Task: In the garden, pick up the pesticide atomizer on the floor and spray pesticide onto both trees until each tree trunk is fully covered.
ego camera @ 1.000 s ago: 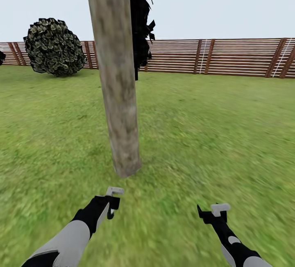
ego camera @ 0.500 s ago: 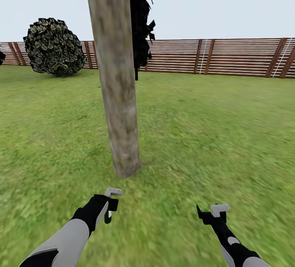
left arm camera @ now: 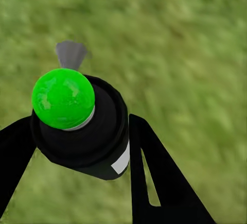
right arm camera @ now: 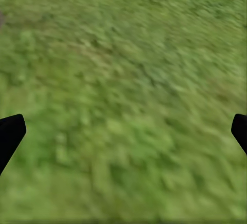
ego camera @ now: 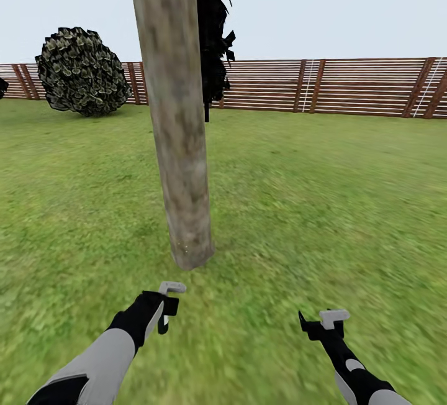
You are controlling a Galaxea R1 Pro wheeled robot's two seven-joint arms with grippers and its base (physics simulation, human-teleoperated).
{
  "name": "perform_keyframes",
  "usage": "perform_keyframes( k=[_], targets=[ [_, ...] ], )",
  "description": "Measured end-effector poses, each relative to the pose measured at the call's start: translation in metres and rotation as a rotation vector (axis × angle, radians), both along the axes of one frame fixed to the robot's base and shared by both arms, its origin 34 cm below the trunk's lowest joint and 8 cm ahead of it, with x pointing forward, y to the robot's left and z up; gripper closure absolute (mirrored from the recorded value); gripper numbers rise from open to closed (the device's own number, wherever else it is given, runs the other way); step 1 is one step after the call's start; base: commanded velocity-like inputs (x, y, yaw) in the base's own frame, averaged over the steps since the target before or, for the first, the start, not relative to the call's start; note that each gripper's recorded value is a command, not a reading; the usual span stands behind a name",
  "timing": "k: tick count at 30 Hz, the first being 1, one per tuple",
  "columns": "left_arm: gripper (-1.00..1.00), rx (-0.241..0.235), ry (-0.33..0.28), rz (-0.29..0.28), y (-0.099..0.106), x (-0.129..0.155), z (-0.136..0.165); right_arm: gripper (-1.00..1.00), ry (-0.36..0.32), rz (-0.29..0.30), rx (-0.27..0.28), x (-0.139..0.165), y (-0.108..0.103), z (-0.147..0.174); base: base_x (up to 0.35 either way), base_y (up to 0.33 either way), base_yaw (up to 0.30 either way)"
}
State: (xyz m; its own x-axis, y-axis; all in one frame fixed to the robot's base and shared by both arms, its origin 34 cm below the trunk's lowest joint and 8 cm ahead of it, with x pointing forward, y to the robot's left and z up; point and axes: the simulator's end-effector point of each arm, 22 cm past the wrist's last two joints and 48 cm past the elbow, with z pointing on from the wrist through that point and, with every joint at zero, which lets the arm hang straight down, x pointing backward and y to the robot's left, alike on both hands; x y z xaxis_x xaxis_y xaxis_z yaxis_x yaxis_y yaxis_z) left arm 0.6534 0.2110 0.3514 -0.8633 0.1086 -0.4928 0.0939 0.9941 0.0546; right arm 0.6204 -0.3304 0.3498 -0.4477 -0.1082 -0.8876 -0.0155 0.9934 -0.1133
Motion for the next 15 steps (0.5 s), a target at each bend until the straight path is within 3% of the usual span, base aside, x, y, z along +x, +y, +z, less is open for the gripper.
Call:
perform_keyframes(
  k=[5, 8, 10, 11, 15],
  targets=[
    [1.00, 0.048, -0.069, 0.040, 0.046, 0.022, 0.023, -1.00, 0.001, 0.001, 0.000, 0.000, 0.000, 0.000, 0.000, 0.000, -0.242],
    [1.00, 0.055, -0.050, 0.046, 0.051, 0.019, 0.023, -1.00, 0.002, 0.001, 0.000, 0.000, 0.000, -0.001, 0.000, 0.000, -0.236],
    [1.00, 0.027, -0.023, 0.038, 0.035, 0.016, 0.022, -1.00, 0.001, 0.000, 0.000, 0.000, 0.000, 0.000, 0.000, 0.000, -0.058],
    [1.00, -0.006, -0.012, 0.016, 0.015, 0.015, 0.022, -1.00, 0.001, 0.000, 0.000, 0.000, 0.000, 0.000, 0.000, 0.000, -0.025],
    [1.00, -0.105, 0.066, -0.063, -0.031, 0.007, 0.026, -1.00, 0.001, 0.001, 0.000, 0.000, 0.000, 0.000, 0.000, 0.000, -0.008]
  ],
)
